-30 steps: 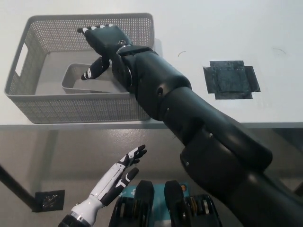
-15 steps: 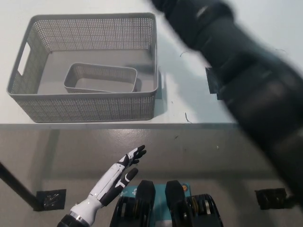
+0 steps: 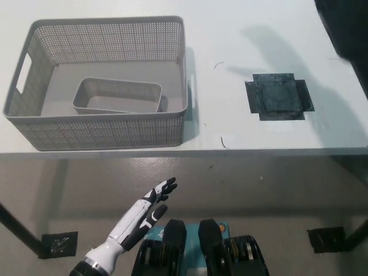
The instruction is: Use the right hand to pick up a small rectangular container and put it into a bigger container on the left side
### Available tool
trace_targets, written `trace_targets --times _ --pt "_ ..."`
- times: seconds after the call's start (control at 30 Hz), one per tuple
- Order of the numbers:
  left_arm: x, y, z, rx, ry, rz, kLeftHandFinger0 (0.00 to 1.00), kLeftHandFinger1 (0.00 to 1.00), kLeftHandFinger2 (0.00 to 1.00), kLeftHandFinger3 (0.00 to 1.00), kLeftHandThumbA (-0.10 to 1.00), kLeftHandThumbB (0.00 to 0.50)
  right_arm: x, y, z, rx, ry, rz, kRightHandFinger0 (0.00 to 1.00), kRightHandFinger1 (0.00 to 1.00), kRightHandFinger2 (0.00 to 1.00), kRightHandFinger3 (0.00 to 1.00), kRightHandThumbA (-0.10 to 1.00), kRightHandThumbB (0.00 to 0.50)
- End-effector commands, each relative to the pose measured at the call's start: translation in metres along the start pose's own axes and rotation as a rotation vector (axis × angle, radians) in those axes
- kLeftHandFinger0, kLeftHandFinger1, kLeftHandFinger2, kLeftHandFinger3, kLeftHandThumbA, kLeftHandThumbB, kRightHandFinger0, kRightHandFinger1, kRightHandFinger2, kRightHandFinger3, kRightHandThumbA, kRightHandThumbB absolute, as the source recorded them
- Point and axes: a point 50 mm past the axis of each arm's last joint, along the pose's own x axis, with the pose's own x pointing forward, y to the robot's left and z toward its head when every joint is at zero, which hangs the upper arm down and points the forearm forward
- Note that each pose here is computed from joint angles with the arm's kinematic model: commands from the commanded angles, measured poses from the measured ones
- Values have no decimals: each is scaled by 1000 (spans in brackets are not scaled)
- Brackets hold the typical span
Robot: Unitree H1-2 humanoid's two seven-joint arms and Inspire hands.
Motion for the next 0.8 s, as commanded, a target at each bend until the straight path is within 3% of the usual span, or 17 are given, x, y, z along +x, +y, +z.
trace_targets --times 0.0,0.07,0.1,0.2,0.23,0.27,0.37,0.43,0.5,0.57,0.77 --pt "9 12 11 16 -58 32 1000 1000 1000 1000 1000 416 -151 -94 48 212 -365 -219 1000 1000 1000 1000 1000 377" --pt "9 11 10 14 -59 33 1000 1000 1000 1000 1000 417 -171 -85 52 213 -389 -243 1000 1000 1000 1000 1000 366" --pt "10 12 11 11 -58 40 1000 1000 1000 1000 1000 423 -202 -68 62 237 -464 -289 1000 1000 1000 1000 1000 285" --pt "11 11 11 2 -56 43 1000 1000 1000 1000 1000 419 -241 -38 85 341 -523 -319 1000 1000 1000 1000 1000 347" --pt "12 11 11 -3 -60 46 1000 1000 1000 1000 1000 408 -255 -23 94 396 -514 -330 1000 1000 1000 1000 1000 424" --pt "14 11 11 -11 -74 54 1000 1000 1000 1000 1000 404 -274 0 111 463 -544 -349 1000 1000 1000 1000 1000 461" --pt "14 9 10 -17 -70 67 1000 1000 1000 1000 1000 427 -303 36 132 493 -605 -350 1000 1000 1000 1000 1000 462" --pt "14 9 9 -16 -76 75 1000 1000 1000 1000 1000 428 -320 54 143 472 -641 -339 1000 1000 1000 1000 1000 422" --pt "13 7 8 -38 -75 85 1000 1000 1000 1000 1000 436 -337 69 153 537 -623 -321 1000 1000 1000 1000 1000 436" --pt "11 6 7 -49 -78 91 1000 1000 1000 1000 1000 431 -348 88 152 598 -605 -292 1000 1000 1000 1000 1000 383" --pt "7 7 6 -62 -84 110 1000 1000 1000 1000 1000 416 -365 126 155 649 -467 -327 1000 1000 1000 1000 1000 288"
